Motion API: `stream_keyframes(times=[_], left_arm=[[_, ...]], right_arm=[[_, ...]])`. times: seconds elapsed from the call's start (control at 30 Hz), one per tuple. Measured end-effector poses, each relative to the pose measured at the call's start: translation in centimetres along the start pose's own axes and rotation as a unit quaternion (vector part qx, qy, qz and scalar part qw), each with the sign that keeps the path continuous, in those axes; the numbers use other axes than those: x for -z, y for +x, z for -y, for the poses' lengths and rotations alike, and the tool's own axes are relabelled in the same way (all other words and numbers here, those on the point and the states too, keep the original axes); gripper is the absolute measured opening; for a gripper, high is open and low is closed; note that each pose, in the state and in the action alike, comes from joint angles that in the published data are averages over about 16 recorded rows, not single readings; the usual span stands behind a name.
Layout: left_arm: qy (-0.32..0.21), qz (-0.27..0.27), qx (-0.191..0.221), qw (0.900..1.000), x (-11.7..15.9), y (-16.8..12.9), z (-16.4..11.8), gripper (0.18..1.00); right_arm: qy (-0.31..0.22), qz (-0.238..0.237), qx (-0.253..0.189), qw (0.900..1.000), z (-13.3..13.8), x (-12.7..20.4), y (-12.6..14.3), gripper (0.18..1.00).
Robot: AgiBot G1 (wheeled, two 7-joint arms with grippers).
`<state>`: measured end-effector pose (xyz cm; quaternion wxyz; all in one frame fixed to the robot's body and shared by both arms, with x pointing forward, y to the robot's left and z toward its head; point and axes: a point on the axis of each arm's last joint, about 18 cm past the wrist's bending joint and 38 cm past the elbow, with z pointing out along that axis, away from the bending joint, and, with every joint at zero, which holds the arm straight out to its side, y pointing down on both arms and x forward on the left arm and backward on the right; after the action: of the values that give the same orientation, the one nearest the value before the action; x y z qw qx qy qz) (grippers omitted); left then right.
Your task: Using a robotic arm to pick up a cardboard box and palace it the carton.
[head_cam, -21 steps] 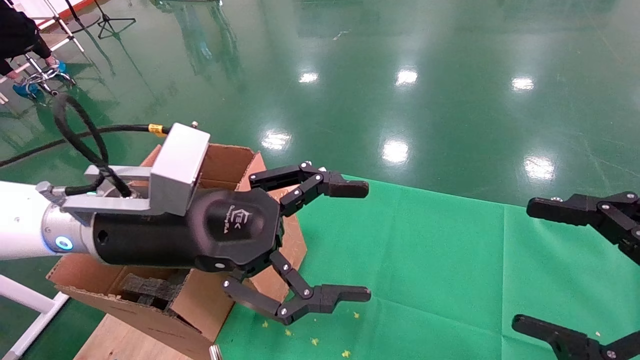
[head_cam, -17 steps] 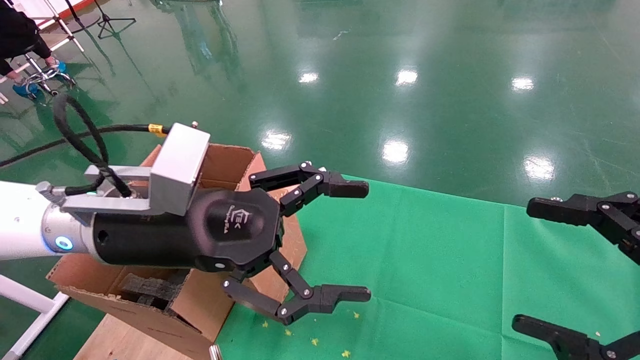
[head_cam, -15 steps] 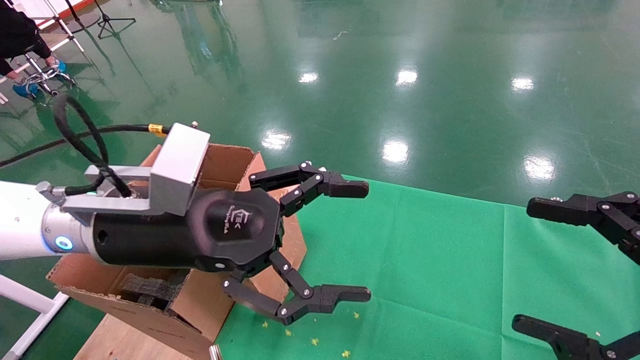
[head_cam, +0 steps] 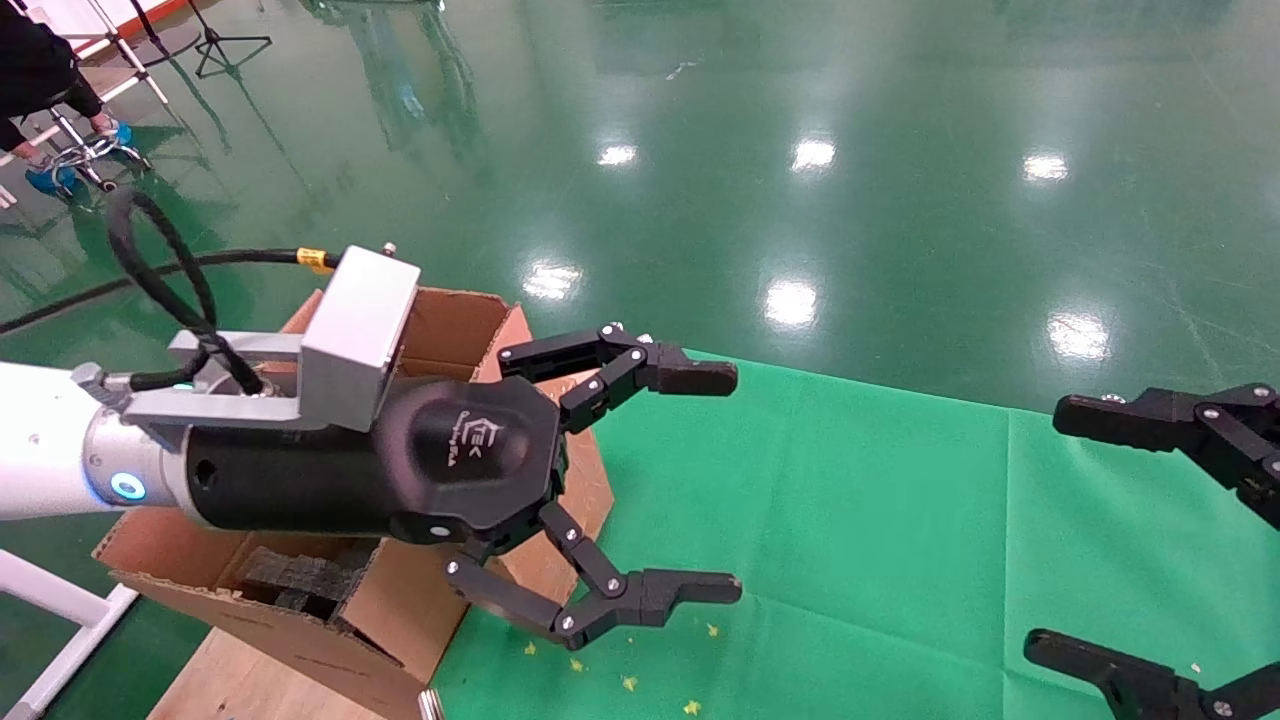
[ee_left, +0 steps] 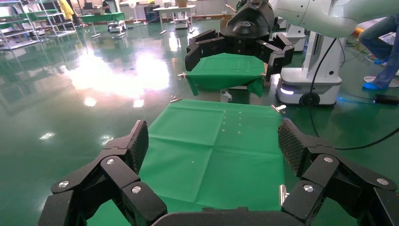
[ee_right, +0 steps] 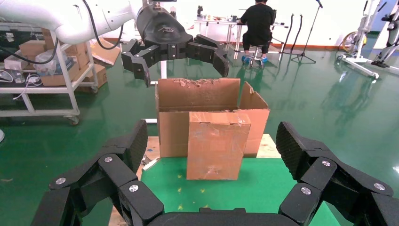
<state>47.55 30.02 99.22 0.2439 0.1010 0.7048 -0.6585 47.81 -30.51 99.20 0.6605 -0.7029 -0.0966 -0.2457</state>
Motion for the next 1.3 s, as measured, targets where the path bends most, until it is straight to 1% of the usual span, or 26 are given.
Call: stream_keyframes(times=[0.17,0.33,0.5,0.63,0.8,0.97,1.3], left_arm=[[-0.002,0.001,0.003,1.0000,0.1,0.0,0.0,1.001],[-0.018,0.011,0.013,0.9997,0.5,-0.3,-0.1,1.001],[-0.059,0.028,0.029,0.9975,1.1,-0.7,-0.2,1.001],[-0.108,0.049,0.045,0.9919,2.0,-1.3,-0.4,1.001],[-0.177,0.078,0.061,0.9792,3.1,-2.1,-0.5,1.001],[-0.233,0.106,0.069,0.9642,4.3,-2.9,-0.4,1.001],[-0.283,0.140,0.086,0.9448,5.8,-3.9,-0.5,1.001]], right_arm=[[0.000,0.000,0.000,1.000,0.0,0.0,0.0,0.994],[0.000,0.000,0.000,1.000,0.0,0.0,0.0,0.973],[0.000,0.000,0.000,1.000,0.0,0.0,0.0,0.937],[0.000,0.000,0.000,1.000,0.0,0.0,0.0,0.897],[0.000,0.000,0.000,1.000,0.0,0.0,0.0,0.818],[0.000,0.000,0.000,1.000,0.0,0.0,0.0,0.697],[0.000,0.000,0.000,1.000,0.0,0.0,0.0,0.450]])
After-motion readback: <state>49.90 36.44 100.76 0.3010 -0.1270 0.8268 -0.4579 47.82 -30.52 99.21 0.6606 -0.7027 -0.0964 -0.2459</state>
